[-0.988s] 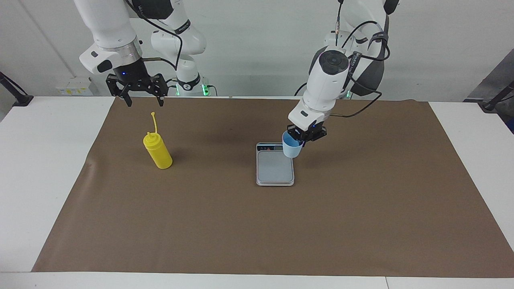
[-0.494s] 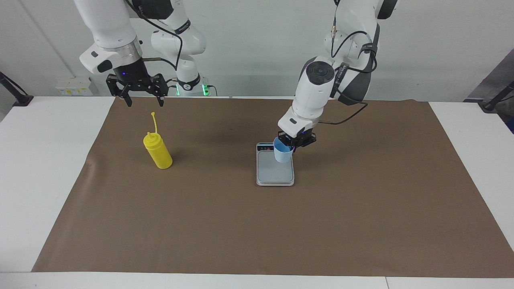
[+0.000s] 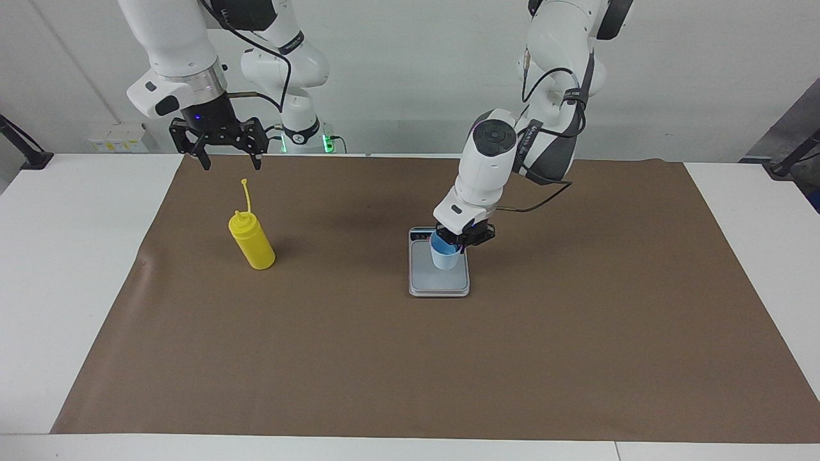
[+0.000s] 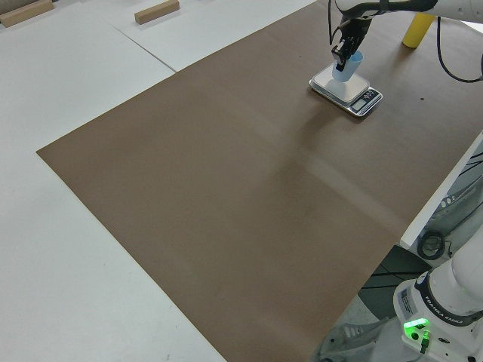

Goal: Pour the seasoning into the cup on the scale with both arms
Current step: 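Carry the blue cup with the left gripper onto the scale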

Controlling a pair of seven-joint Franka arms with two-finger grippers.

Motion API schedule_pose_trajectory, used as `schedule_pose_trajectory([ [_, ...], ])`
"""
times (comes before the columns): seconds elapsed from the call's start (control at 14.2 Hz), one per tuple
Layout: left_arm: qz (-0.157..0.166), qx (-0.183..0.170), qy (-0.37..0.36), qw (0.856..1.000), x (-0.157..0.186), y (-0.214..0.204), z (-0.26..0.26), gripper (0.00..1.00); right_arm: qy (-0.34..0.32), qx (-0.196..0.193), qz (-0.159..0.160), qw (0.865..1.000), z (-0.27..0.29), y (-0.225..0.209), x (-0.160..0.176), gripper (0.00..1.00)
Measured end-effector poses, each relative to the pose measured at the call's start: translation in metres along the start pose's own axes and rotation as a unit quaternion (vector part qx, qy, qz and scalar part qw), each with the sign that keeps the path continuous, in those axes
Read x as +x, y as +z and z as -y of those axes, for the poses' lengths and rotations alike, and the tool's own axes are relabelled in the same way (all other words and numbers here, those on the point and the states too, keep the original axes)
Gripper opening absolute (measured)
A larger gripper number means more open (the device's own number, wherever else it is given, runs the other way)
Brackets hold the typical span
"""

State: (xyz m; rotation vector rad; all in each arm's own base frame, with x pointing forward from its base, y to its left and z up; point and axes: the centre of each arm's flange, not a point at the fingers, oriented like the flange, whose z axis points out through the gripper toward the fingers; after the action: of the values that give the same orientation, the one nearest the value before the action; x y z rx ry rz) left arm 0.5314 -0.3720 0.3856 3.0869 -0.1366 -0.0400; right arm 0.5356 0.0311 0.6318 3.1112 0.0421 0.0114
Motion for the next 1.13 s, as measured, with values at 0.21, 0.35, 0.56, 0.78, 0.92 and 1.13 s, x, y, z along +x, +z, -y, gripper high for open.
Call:
schedule_pose_trajectory([
  [0.21, -0.001, 0.0, 0.001, 1.0, -0.0029, 0.0041, -0.0031, 0.03, 0.0, 0.0, 0.0, 1.0, 0.0, 0.0, 0.0, 1.0],
  [0.35, -0.003, 0.004, 0.001, 1.0, -0.0016, 0.0044, -0.0005, 0.03, 0.0, 0.0, 0.0, 1.0, 0.0, 0.0, 0.0, 1.0],
  [0.56, -0.004, 0.006, 0.001, 1.0, -0.0007, 0.0046, 0.0013, 0.03, 0.0, 0.0, 0.0, 1.0, 0.0, 0.0, 0.0, 1.0],
  [0.78, -0.015, 0.002, -0.001, 1.0, 0.0028, 0.0024, 0.0026, 0.03, 0.0, 0.0, 0.0, 1.0, 0.0, 0.0, 0.0, 1.0],
  [0.92, -0.023, -0.003, -0.001, 1.0, 0.0049, 0.0007, 0.0022, 0.03, 0.0, 0.0, 0.0, 1.0, 0.0, 0.0, 0.0, 1.0],
  [1.13, -0.024, -0.003, -0.001, 1.0, 0.0052, 0.0005, 0.0023, 0.03, 0.0, 0.0, 0.0, 1.0, 0.0, 0.0, 0.0, 1.0],
])
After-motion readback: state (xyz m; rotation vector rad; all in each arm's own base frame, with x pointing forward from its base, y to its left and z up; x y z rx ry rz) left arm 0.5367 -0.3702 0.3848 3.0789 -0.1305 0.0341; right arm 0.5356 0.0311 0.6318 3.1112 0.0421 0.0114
